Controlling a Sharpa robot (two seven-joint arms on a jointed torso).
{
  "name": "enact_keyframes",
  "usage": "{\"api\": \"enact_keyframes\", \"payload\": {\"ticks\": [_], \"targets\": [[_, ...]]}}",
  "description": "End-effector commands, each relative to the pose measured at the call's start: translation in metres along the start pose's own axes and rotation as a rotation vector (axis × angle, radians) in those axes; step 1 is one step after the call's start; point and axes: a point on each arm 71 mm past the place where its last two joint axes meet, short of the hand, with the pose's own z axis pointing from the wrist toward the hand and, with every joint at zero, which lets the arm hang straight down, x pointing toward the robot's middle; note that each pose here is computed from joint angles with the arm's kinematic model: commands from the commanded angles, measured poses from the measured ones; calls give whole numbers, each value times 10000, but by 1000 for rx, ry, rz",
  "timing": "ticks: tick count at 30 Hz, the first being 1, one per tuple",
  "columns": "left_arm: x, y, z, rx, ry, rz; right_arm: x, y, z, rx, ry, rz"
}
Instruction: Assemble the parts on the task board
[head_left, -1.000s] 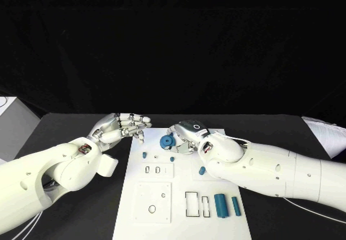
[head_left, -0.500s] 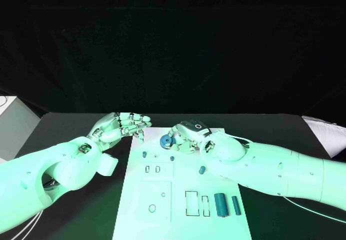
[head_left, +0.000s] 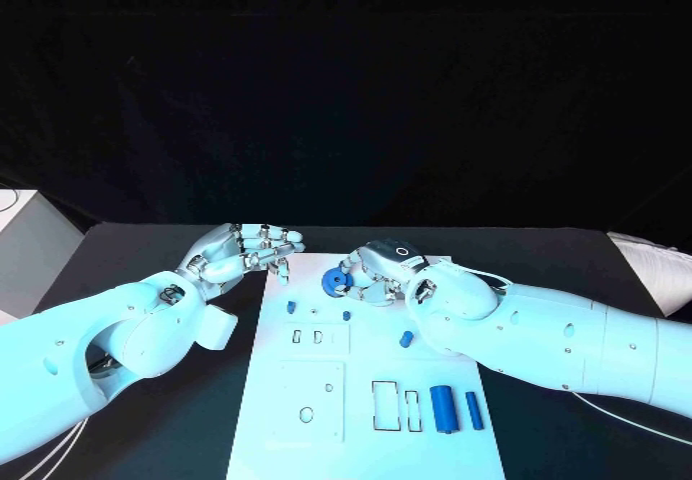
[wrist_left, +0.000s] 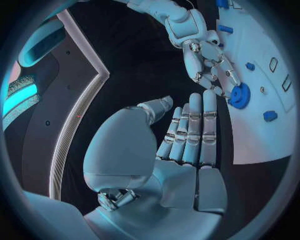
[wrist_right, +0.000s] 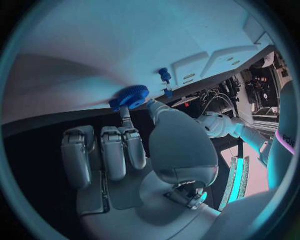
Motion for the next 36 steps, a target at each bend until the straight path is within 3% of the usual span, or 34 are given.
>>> {"api": "enact_keyframes", "payload": {"ticks": [1,12,20,23,30,36], "targets": [[13,-8,2,5,7,-5,86,-3,-24,-6,79,14],[5,-11,-6,4,5,5,96,-14,-53,0,92,20],[8,-11,-5,5,6,7,77,-11,-72,-1,66,19],[6,-11,-7,5,6,7,55,-17,-93,-3,41,20],[-2,-9,-7,5,6,8,-66,-72,-202,-13,-77,64],[-26,0,-5,7,3,8,-231,-216,-359,48,-150,223]]}}
